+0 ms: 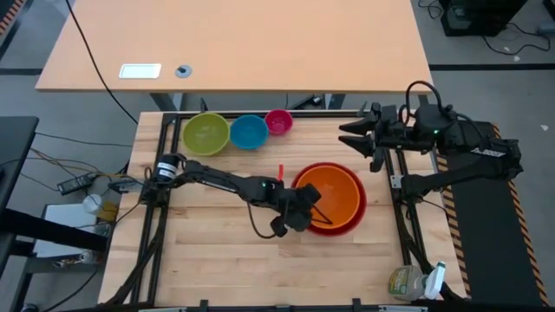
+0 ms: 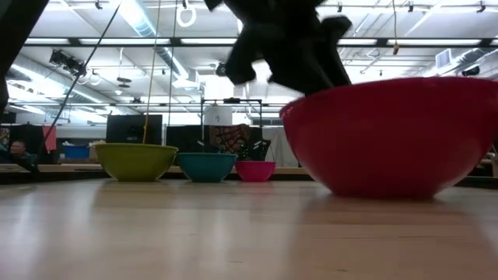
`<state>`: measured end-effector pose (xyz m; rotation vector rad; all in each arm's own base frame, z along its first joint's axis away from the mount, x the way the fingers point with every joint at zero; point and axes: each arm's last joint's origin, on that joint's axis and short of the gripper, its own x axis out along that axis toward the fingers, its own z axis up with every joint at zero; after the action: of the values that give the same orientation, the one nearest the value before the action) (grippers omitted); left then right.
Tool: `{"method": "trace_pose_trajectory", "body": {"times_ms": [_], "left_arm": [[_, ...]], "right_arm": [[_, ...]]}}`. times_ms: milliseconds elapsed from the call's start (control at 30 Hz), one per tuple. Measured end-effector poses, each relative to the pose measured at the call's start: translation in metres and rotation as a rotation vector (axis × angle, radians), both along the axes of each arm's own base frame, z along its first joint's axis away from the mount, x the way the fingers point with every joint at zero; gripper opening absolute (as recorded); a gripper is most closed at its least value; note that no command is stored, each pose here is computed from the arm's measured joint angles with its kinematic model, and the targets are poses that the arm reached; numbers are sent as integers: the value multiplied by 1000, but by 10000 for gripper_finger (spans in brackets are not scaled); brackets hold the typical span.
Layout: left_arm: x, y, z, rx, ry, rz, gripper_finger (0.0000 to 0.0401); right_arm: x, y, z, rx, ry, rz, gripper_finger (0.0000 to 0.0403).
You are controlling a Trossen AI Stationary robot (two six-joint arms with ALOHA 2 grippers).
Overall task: Nest bowls inside each other
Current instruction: Stack the orange bowl on top of the red bowl, then stack the green bowl on top of the orange bowl
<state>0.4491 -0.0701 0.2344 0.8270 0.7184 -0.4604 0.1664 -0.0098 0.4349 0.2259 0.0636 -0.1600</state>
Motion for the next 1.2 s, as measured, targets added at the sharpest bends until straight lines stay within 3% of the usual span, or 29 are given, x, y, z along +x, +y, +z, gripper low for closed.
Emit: {"method": "trace_pose_trajectory", "body": {"times_ms": [333,533,700,867,1067,1200], "left_arm": [[-27,24,54,-15,-94,157,159],[-79,39,42,81,-161,386,159],[-137,56,43,59,-179,634,159],[-185,96,29,-6,-106,936,159],[-213,142,6,-53,21,1275,160],[-221,155,-5,-33,110,1363,160]], "right_arm": [[5,0,-5,-30,43,0,170],[9,1,-26,-82,153,-35,170],[16,3,-50,-121,235,-78,170],[25,7,-76,-137,246,-77,170],[29,8,-92,-137,251,-91,170],[29,7,-92,-139,252,-116,170]]}}
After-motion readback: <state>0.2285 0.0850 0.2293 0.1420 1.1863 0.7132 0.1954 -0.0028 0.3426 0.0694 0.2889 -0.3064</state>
